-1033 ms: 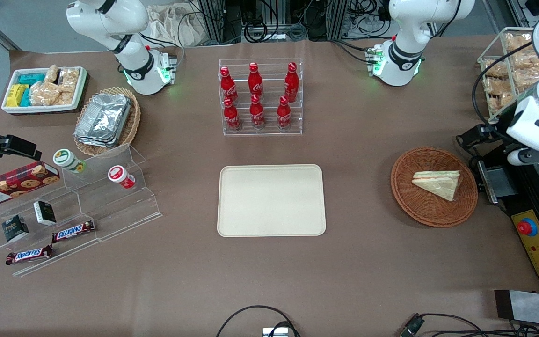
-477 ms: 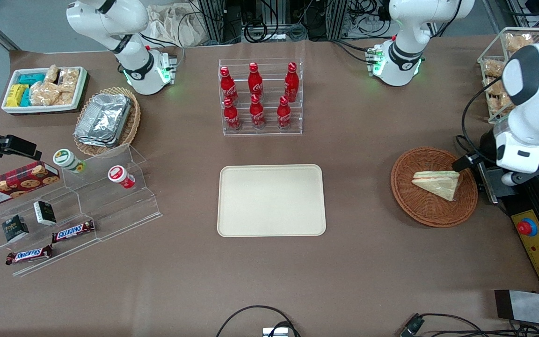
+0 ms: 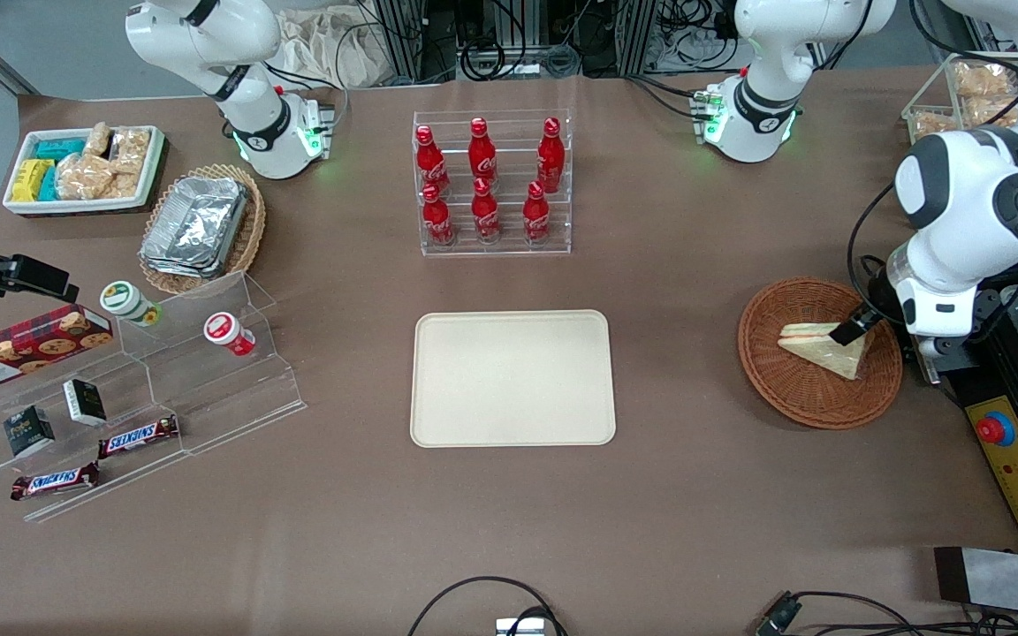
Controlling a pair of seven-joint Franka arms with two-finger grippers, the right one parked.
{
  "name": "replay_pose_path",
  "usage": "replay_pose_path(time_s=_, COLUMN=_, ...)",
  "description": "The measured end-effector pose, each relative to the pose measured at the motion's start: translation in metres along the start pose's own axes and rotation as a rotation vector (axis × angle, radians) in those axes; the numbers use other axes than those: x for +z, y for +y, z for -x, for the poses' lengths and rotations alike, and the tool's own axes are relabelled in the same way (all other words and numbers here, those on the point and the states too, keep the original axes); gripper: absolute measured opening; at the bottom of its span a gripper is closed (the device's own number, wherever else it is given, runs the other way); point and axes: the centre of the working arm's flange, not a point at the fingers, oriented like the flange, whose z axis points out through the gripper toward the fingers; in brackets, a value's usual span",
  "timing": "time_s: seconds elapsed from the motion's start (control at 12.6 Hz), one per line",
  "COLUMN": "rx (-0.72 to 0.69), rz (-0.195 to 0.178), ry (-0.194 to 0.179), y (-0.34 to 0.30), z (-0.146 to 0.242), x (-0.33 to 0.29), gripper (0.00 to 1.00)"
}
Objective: Place sandwich from basket to tray
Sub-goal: 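Lower the open left gripper around the sandwich and close it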
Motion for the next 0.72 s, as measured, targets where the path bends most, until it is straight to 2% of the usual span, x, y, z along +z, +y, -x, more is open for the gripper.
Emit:
replay_pose_path(time_s=0.24, rx=-0.108, rz=-0.008, ry=-0.008, y=-0.003, z=-0.01, x=0.024, gripper=1.0)
replay_pose_path(time_s=0.72, rx=-0.174, rz=0.037, ry=0.034, y=-0.026, z=-0.018, x=0.081, gripper=1.0)
